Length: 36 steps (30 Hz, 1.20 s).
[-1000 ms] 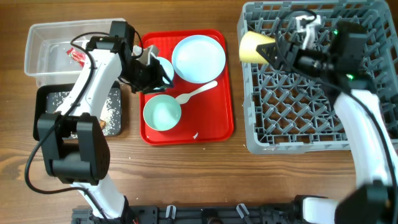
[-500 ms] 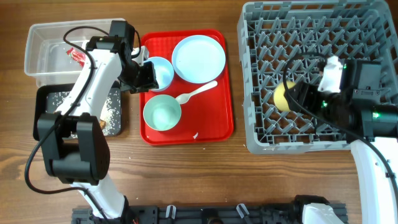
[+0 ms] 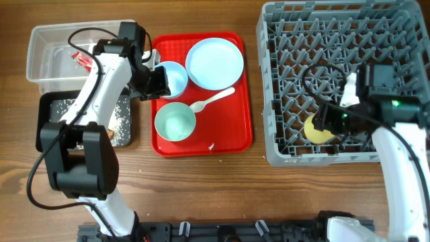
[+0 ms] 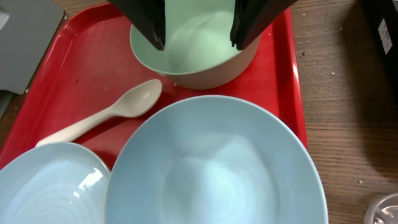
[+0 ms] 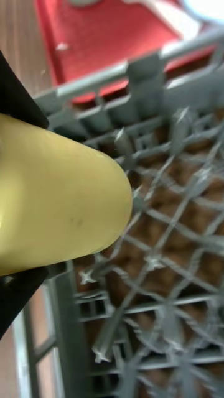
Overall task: Sort waste into correct bins and load items into the dishwasher rack
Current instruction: 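Carry the yellow cup right and set it in the grey dish rack, then reach the right gripper to the green bowl and grasp its rim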
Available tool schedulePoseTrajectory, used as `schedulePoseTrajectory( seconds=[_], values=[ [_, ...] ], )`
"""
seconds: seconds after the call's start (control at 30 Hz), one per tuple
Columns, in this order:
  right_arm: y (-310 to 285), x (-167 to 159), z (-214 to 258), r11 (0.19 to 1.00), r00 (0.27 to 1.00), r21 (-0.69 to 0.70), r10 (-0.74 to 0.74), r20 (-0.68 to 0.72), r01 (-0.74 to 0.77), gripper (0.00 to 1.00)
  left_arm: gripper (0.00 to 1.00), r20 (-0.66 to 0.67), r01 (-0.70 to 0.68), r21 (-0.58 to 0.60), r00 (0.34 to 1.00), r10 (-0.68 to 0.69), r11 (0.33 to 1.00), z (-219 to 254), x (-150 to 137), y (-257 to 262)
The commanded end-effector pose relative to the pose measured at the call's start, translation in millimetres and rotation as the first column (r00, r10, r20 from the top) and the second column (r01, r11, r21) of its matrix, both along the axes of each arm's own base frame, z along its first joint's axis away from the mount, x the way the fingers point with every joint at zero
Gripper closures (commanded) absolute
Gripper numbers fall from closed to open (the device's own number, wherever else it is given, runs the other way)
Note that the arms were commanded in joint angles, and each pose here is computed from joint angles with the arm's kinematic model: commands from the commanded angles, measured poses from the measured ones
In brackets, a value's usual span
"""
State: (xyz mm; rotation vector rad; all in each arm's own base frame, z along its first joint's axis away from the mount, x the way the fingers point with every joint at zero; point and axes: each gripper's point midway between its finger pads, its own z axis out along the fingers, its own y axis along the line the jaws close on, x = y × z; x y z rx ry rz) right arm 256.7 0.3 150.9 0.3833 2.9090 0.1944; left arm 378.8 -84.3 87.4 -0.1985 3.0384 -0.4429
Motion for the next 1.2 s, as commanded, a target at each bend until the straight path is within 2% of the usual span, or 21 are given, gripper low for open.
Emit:
schedulePoseTrajectory(
  seconds=[0.0,0.13,0.2,0.3,0.4,0.47,0.83,1.0,1.17],
  values=[
    [-5.9,-4.9,-11.5,0.999,0.997,-0.037,0.007,-0.083,-0.010,0.54,0.64,0.041,0.017,0.007,0.999,-0.017,1.000,10.9,5.0,-1.5],
    [-4.4,-5.5,-19.2,0.999,0.993,-0.034,0.012,-0.120,-0.017,0.53,0.64,0.042,0.017,0.008,0.999,-0.017,1.000,10.9,5.1,-1.5],
    [-1.2,-4.0,-21.9,0.999,0.992,-0.033,0.023,-0.126,-0.027,0.50,0.64,0.042,0.017,0.007,0.999,-0.017,1.000,10.9,5.1,-1.6],
    [5.4,-1.9,-26.4,0.998,0.989,-0.031,0.046,-0.138,-0.050,0.32,0.64,0.042,0.017,0.008,0.999,-0.017,1.000,10.9,5.1,-1.5],
    [10.9,0.7,-31.2,0.998,0.987,-0.030,0.054,-0.149,-0.059,0.21,0.64,0.042,0.017,0.008,0.999,-0.017,1.000,10.9,5.0,-1.5],
    [13.3,3.7,-33.5,0.998,0.988,-0.028,0.054,-0.148,-0.059,0.18,0.64,0.041,0.017,0.007,0.999,-0.017,1.000,10.9,5.0,-1.5],
    [14.6,20.3,-23.1,0.999,0.996,-0.025,0.035,-0.084,-0.037,0.18,0.63,0.042,0.017,0.008,0.999,-0.017,1.000,10.9,5.2,-1.5],
    [14.8,41.4,25.0,0.999,0.999,-0.031,0.043,0.017,-0.043,0.19,0.60,0.042,0.017,0.007,0.999,-0.017,1.000,11.0,5.1,-1.7],
    [39.5,72.5,95.0,0.991,0.968,0.062,0.105,0.230,-0.122,0.23,0.56,0.041,0.017,0.006,0.999,-0.017,1.000,11.0,5.0,-1.8]
  ],
)
